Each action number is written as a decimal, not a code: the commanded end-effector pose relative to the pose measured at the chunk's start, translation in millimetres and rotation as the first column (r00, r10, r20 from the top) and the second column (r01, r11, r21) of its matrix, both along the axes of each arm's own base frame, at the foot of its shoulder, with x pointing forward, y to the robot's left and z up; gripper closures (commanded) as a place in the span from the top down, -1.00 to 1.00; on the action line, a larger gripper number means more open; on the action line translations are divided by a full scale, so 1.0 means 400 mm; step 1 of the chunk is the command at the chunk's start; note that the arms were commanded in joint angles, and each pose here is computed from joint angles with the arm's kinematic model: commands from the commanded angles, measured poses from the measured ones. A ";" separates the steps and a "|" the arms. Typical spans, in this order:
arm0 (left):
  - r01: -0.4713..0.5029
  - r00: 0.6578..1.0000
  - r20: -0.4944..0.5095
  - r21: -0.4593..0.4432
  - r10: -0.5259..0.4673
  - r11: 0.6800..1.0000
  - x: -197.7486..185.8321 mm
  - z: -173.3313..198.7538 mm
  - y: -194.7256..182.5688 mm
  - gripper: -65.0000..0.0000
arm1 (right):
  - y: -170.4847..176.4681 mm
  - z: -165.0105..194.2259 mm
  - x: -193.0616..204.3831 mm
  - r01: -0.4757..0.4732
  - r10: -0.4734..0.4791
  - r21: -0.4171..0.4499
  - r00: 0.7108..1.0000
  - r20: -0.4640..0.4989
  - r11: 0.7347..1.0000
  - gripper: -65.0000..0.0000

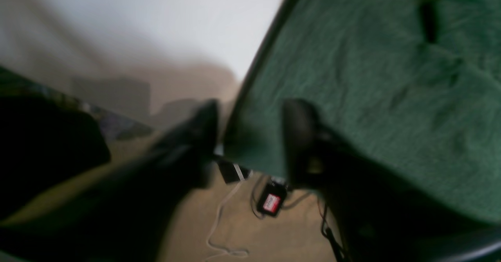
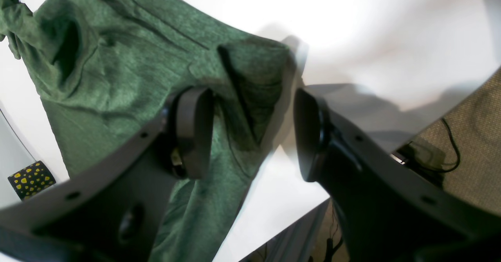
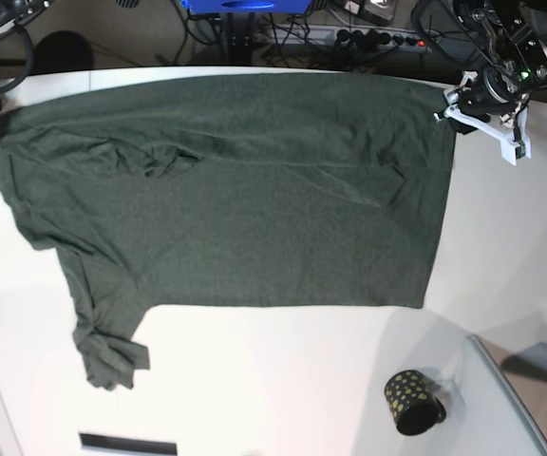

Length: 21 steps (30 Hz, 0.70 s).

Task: Layout the t-shirt on the table in an organized manner, then fold the t-shirt properly
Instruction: 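Lift and pull the shirt edge with both grippers to stretch it flat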

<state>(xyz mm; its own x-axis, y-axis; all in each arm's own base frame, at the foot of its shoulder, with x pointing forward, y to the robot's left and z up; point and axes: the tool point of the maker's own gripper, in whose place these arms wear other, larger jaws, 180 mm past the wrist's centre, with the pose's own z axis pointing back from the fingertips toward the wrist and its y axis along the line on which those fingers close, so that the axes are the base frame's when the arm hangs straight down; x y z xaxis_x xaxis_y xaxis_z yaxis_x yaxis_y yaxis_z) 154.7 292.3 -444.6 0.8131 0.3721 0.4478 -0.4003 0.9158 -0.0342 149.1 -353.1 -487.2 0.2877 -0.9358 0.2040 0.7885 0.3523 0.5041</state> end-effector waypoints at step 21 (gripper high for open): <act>-0.040 0.992 0.123 0.079 0.030 0.996 0.039 0.103 0.045 0.22 | -0.042 0.170 0.043 -0.182 0.210 -0.306 0.976 0.063 0.934 -0.06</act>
